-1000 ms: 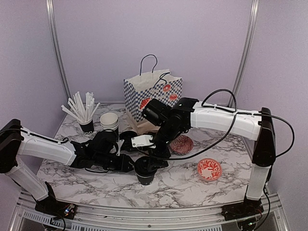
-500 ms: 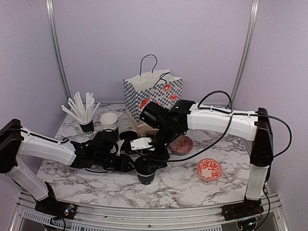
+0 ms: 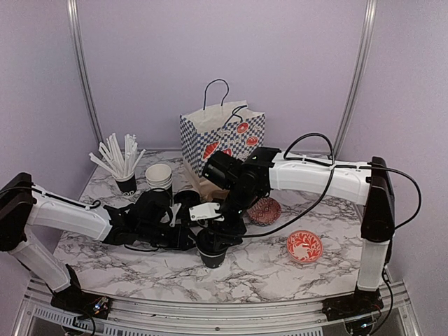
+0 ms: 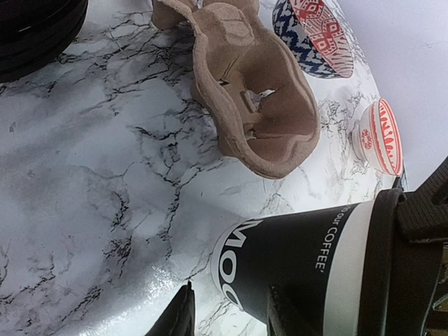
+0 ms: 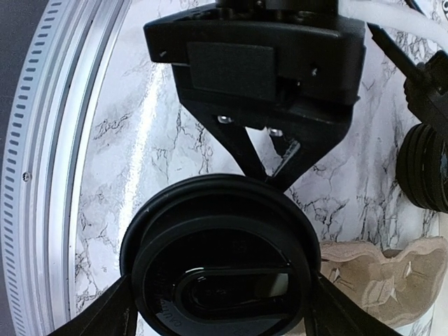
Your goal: Pack the takeout coffee
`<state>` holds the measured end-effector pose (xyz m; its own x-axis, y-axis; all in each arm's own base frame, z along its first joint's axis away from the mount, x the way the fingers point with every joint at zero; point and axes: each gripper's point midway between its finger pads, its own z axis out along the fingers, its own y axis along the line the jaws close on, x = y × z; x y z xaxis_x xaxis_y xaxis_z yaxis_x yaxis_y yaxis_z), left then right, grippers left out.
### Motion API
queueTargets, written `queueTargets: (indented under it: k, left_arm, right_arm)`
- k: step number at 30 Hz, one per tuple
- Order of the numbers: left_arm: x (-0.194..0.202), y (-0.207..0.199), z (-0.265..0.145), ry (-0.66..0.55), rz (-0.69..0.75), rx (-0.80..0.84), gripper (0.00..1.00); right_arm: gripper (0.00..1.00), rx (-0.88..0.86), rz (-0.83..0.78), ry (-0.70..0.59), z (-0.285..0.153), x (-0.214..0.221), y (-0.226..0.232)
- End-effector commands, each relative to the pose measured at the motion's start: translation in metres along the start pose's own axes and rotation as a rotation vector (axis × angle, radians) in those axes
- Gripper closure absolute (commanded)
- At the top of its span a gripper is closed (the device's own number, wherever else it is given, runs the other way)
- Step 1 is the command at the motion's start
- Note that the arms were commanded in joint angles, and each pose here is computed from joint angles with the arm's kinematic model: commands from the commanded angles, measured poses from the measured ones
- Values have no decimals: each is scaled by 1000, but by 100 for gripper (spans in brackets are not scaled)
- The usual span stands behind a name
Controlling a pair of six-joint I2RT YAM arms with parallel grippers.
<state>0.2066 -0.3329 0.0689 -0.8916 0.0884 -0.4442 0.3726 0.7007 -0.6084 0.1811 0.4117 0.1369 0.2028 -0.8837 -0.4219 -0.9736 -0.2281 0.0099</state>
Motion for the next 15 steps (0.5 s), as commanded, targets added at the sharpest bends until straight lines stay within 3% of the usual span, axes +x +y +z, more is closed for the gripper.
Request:
queueTargets:
  k: [1,7,15]
  left_arm:
    - [1,-2,4,5,5,23,64]
    - [0,-3,7,4,-3,29,64]
    - [-3,-2,-4,-25,-19,16,64]
  right_arm:
    - [21,-20,7,-19,-1,-11,2]
    - [13,-26,16,-5,2,-10,2]
    - [6,15,-1,-58,-27,-22,3]
